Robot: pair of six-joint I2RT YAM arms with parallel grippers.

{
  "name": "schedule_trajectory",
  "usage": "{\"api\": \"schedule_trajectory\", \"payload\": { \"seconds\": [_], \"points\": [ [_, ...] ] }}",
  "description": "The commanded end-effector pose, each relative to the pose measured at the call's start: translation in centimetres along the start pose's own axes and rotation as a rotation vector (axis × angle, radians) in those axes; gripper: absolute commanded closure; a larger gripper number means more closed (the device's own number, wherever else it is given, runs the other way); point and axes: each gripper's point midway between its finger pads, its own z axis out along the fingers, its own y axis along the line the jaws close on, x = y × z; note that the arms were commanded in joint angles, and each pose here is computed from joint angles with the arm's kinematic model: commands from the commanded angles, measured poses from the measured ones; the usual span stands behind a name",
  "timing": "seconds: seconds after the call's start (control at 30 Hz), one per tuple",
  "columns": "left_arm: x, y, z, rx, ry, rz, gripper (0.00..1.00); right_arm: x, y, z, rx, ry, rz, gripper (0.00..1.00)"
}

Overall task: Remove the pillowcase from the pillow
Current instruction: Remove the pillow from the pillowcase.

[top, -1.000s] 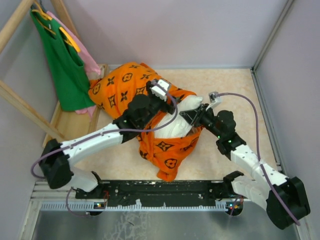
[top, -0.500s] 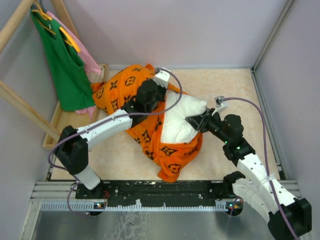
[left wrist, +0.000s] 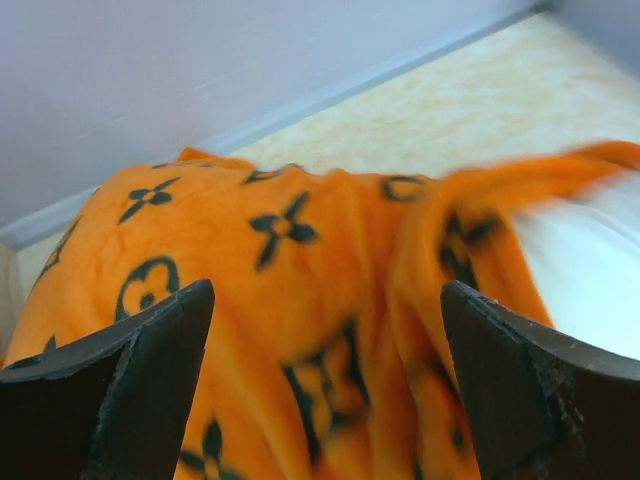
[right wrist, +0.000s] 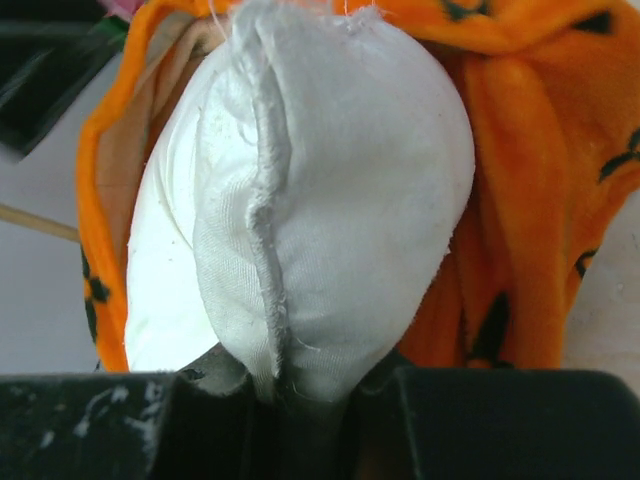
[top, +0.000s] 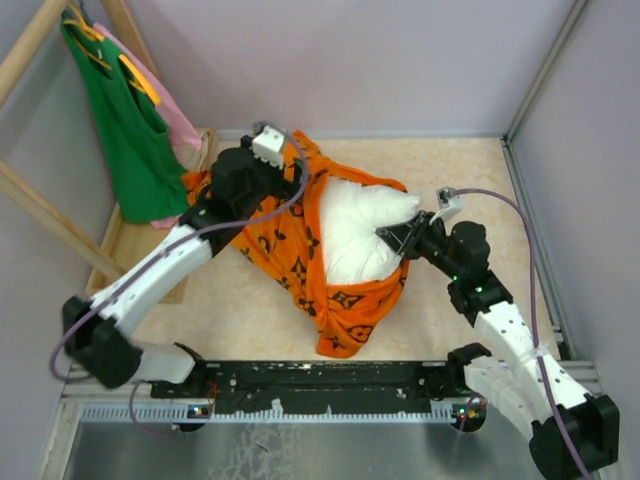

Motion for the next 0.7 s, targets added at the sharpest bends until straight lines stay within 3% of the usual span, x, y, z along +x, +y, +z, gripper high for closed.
{"api": "schedule_trajectory", "payload": {
  "seconds": [0.0,0.13,0.3,0.47,0.67],
  "points": [
    [-4.3,-6.5,-10.3,0.437,-0.176,-0.066,0.00,-6.5,2.6,0.9,-0.024,-0.176,0.000,1.00],
    [-2.5,-12.2,-16.9,0.684,-0.232,-0.168,0.02,-6.5,1.0,2.2,0.029,-0.179,0.022,1.00],
    [0.6,-18.8,-20.7,0.870,-0.192,-0.129,0.03,-7.2,0.9,3.4,0.042,-0.174,0.010,1.00],
    [2.9,-20.5,-18.2,0.807,-0.179,-0.104,0.03,-7.0,1.0,4.4,0.035,-0.156,0.012,1.00],
    [6.0,-22.0,-13.4,0.634,-0.074,-0.045,0.04,-6.5,1.2,4.9,0.030,-0.139,0.011,1.00]
  ]
}}
